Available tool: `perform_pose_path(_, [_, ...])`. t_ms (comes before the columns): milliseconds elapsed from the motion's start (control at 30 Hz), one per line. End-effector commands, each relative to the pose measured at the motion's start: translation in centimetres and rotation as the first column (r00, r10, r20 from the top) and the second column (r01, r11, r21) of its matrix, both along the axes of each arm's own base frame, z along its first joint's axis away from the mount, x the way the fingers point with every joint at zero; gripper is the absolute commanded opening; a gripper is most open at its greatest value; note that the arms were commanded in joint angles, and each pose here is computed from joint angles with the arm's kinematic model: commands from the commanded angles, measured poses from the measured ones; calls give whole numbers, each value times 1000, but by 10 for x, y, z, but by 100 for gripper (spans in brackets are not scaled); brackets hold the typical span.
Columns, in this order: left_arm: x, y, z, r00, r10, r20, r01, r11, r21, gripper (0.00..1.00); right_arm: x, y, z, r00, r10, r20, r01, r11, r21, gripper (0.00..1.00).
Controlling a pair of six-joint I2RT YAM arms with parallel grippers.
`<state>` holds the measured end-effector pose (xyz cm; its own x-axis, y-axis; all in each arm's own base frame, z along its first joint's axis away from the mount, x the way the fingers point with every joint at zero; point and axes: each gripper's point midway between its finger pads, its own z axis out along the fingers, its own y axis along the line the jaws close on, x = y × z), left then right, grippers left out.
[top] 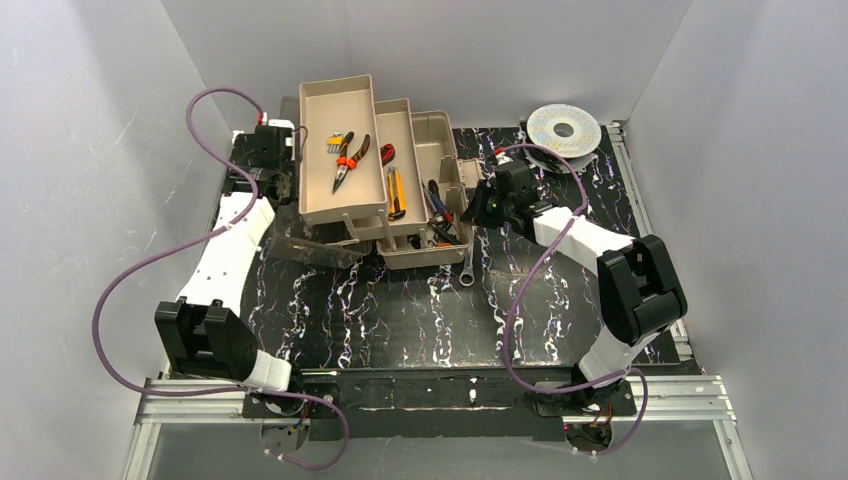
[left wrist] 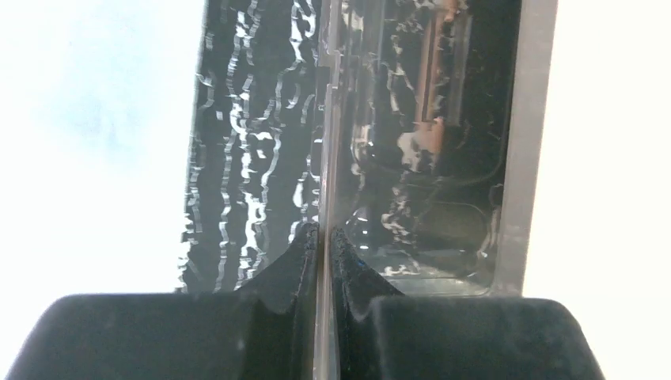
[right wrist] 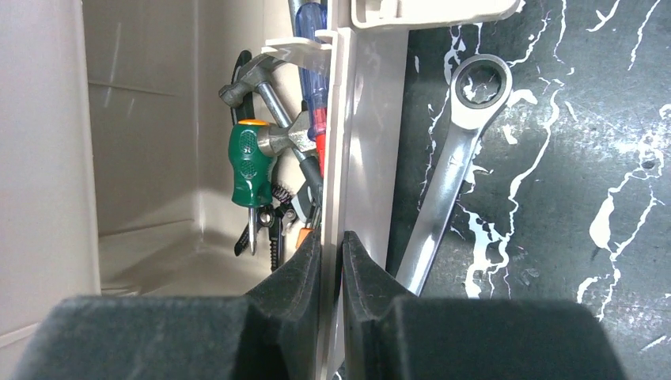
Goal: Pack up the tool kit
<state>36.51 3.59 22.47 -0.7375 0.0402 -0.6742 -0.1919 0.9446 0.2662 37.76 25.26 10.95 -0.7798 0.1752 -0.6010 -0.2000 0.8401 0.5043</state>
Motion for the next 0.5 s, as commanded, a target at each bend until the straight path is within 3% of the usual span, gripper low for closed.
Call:
perform_pose_path(0, [6,1,80,986,15,167,-59,964,259,0,-11,1,-22,999,46,7,-45,996,-83,1])
perform_pose_path(333, [15,-52,124,977,-76,201,-29,879,476,0,-15,11,-18,996,83,37,-79,992,-100,1])
perform_pose_path(400, [17,-70,131,975,-107,194,-17,836,549,0,-17,12,-17,995,95,43,-90,991,-99,10])
perform_pose_path(467, [21,-91,132,973,-139,182,2,798,603,0,-17,7,-17,996,79,50,-72,991,-113,30])
